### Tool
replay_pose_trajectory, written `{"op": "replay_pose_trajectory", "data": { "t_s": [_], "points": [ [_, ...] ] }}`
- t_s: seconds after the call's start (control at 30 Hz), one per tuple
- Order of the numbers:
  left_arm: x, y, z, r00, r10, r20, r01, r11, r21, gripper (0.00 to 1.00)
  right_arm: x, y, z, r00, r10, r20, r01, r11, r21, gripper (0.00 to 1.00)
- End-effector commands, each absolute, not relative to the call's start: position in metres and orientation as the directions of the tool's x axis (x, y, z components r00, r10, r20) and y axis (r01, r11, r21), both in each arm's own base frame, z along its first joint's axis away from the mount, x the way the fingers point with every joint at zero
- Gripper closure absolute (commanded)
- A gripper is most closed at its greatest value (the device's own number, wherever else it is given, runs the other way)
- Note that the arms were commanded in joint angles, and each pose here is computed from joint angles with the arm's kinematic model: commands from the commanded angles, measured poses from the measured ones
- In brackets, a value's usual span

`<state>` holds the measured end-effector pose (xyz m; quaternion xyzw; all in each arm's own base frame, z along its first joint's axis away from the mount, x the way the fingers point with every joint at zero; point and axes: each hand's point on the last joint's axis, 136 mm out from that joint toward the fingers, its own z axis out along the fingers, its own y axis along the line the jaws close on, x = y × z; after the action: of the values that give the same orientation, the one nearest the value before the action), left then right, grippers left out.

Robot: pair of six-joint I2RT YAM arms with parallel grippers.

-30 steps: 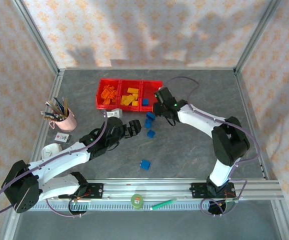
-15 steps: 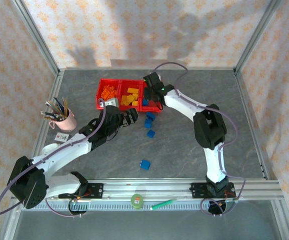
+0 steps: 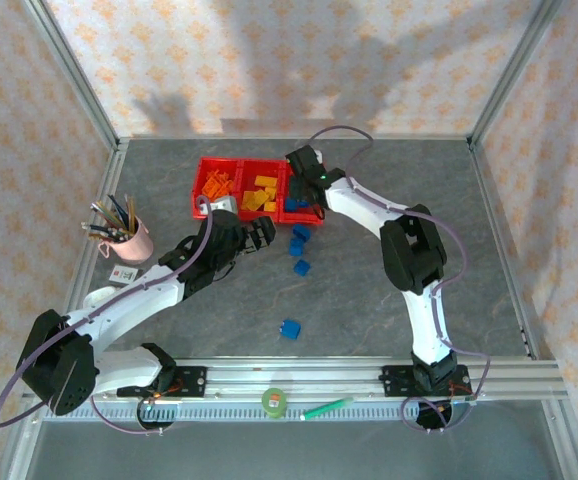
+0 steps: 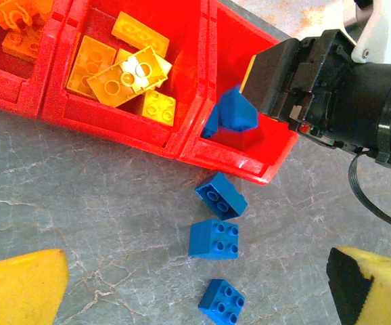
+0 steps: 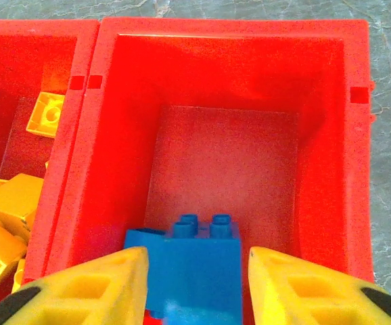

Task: Sort the legos into containers by color
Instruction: Place the lego in the container, then pick up the lego from the center of the table.

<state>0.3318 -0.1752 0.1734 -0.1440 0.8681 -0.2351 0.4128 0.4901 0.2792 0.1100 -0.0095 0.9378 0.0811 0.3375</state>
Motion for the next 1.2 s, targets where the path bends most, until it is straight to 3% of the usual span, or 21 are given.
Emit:
{"op": "replay_pose_trajectory", "data": {
  "t_s": [0.0, 0.37, 0.87, 1.17],
  "points": [
    [0.337, -0.175, 0.187, -0.604, -0.436, -0.667, -0.033, 0.85, -0.526, 0.01, 0.491, 0.277, 0.141, -0.739, 0.046, -0.672, -0.077, 0.985, 0.152, 0.52],
    [0.325, -0.177, 0.189, -0.618, -0.439, -0.652, -0.007, 0.832, -0.554, 0.01, 0.446, 0.269, 0.159, -0.741, 0.053, -0.669, -0.111, 0.973, 0.2, 0.44],
    [0.279, -0.175, 0.165, -0.652, -0.469, -0.596, -0.016, 0.794, -0.608, 0.01, 0.332, 0.271, 0.09, -0.801, -0.136, -0.582, -0.229, 0.969, 0.089, 0.3],
    [0.27, -0.182, 0.151, -0.667, -0.477, -0.572, -0.035, 0.787, -0.616, 0.01, 0.309, 0.281, 0.052, -0.819, -0.244, -0.519, -0.314, 0.948, 0.051, 0.28]
  ]
}}
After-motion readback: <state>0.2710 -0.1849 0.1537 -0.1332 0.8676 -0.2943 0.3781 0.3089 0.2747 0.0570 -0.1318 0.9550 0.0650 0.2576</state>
